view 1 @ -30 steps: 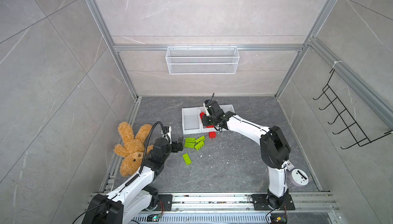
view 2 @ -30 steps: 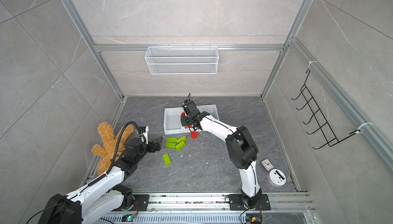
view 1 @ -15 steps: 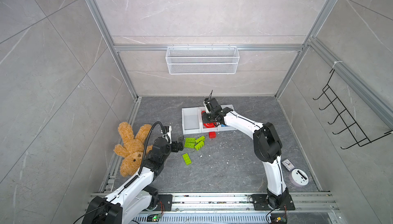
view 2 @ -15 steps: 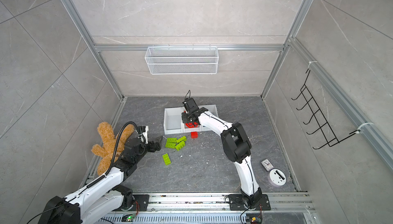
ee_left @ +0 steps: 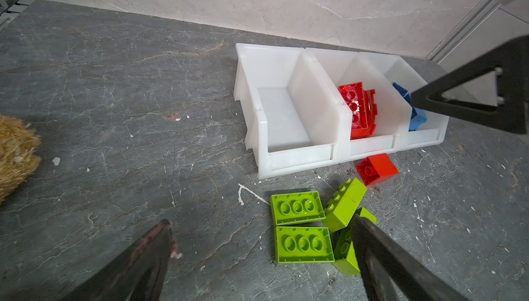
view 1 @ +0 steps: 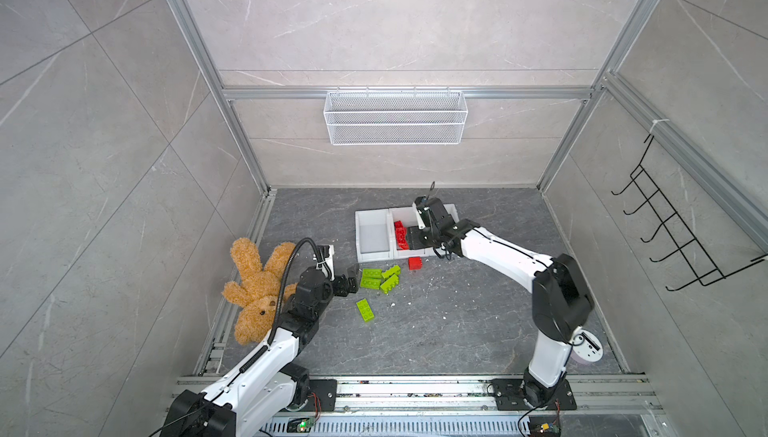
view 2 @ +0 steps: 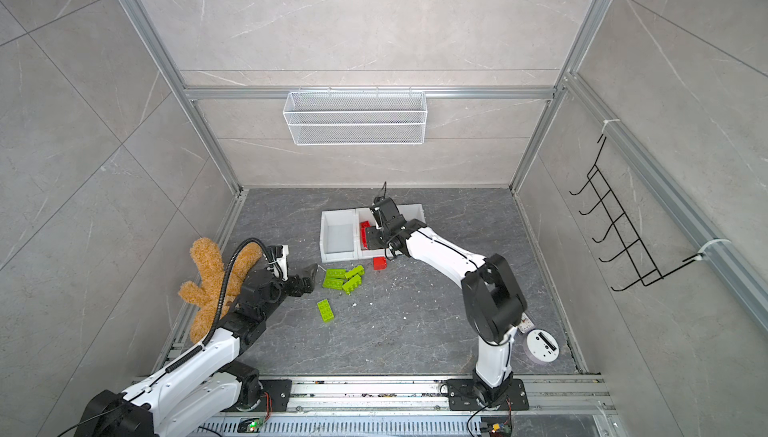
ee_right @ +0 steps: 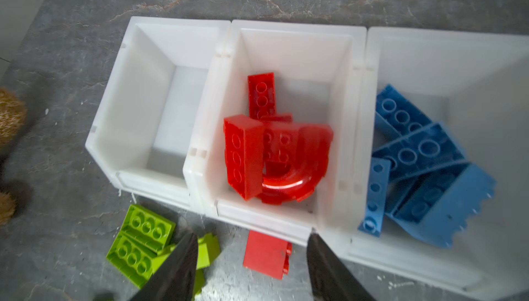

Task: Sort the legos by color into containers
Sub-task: 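Lower the right gripper onto the small red brick beside the bin, then lift the small red brick with the right gripper into the middle compartment, then move the right gripper to the green bricks and grasp a long one, then carry the green brick into the compartment nearest the bear and release, then return the right gripper to the green pile and grasp another long brick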

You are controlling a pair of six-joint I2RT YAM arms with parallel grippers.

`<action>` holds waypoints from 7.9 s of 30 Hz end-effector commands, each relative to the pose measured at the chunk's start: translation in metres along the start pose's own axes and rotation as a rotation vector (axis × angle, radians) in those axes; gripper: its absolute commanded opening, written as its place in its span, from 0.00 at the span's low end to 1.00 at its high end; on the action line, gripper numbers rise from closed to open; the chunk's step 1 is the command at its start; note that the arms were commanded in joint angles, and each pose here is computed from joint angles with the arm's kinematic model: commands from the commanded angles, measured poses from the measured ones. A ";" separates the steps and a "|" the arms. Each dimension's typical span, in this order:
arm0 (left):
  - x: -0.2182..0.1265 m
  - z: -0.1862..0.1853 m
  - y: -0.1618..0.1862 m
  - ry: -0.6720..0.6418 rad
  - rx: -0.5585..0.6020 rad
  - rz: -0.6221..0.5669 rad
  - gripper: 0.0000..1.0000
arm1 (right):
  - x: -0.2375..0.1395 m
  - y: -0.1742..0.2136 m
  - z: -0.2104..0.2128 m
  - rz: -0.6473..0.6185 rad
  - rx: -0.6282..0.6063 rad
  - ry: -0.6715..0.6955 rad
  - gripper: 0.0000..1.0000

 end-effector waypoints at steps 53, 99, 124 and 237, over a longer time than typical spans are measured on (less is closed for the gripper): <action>-0.004 -0.005 -0.012 0.028 -0.002 -0.040 1.00 | 0.060 0.064 0.004 0.104 -0.026 0.093 0.40; -0.009 -0.005 -0.014 0.027 -0.001 -0.057 1.00 | -0.001 -0.061 0.008 -0.127 -0.018 -0.086 0.79; -0.009 -0.002 -0.015 0.002 0.000 -0.059 0.99 | 0.038 0.110 0.092 0.235 -0.379 -0.177 0.91; -0.011 -0.003 -0.015 0.017 0.002 -0.068 1.00 | 0.057 0.065 0.076 0.111 -0.333 -0.106 0.87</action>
Point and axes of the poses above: each gripper's point midway between its finger pads, its own x axis out along the fingers, its own z axis along the line the jaws close on, y = z × x, the point moved 7 cm from there along -x, back along the fingers, and after that the axes turned 2 degrees about -x, right-handed, at the moved point
